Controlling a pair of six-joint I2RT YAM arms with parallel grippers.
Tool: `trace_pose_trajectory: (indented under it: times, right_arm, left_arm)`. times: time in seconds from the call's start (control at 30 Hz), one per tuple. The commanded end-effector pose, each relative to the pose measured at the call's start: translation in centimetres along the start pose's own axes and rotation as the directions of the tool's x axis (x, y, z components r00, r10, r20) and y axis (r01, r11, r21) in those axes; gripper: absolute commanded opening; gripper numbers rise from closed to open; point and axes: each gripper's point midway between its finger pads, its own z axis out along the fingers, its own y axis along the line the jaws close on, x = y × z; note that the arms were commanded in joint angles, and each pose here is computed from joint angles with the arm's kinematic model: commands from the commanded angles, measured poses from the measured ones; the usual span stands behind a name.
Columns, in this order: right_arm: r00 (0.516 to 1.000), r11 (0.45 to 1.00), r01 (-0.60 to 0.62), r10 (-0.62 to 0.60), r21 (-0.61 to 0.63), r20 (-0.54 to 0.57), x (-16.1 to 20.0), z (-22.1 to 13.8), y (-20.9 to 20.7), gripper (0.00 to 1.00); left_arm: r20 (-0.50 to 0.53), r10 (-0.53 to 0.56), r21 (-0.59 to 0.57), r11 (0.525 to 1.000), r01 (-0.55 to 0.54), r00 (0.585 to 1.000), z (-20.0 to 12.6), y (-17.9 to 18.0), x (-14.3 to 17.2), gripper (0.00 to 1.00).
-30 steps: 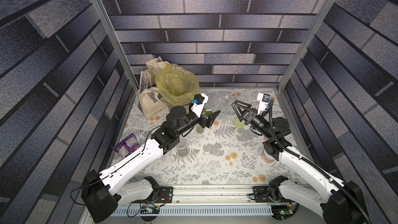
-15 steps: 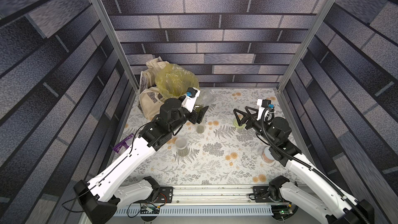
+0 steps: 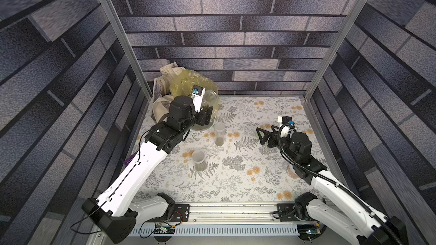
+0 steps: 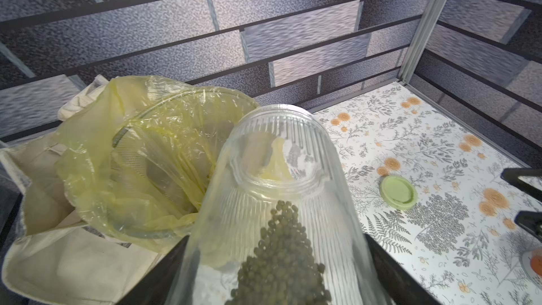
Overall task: Empty moldy mung beans from jars
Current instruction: Pour the moldy mung beans from the jar into the trash bin.
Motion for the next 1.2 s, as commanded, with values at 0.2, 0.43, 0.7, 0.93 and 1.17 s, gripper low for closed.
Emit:
trace_pose_trajectory:
  times: [0.2,0.43,0.7,0.93,1.17]
  right_arm:
    - [1.000,1.000,0.015,-0.015,-0.020,0.002,0.5,0.0,0.2,1.00]
    - [0.999,1.000,0.027,-0.027,-0.013,-0.031,1.2,-0.3,0.0,1.00]
    - [0.995,0.999,0.048,-0.050,-0.024,-0.084,2.3,-0.4,0.1,1.00]
    - [0.995,0.998,0.042,-0.045,-0.039,-0.085,2.5,-0.6,0.4,1.00]
    - [0.996,0.998,0.042,-0.045,-0.042,-0.082,2.6,-0.8,0.3,1.00]
  left_arm:
    - [0.037,-0.096,-0.111,0.989,0.100,0.995,1.9,4.5,-3.6,0.52]
    - [-0.125,-0.102,-0.180,0.981,0.078,0.987,4.8,6.9,-2.6,0.52]
    - [-0.231,-0.118,-0.217,0.974,0.067,0.966,6.5,8.5,-2.5,0.52]
    - [-0.317,-0.126,-0.178,0.981,0.071,0.940,8.1,8.2,-2.8,0.53]
    - [-0.435,-0.125,-0.094,0.991,0.093,0.892,9.7,6.9,-1.6,0.52]
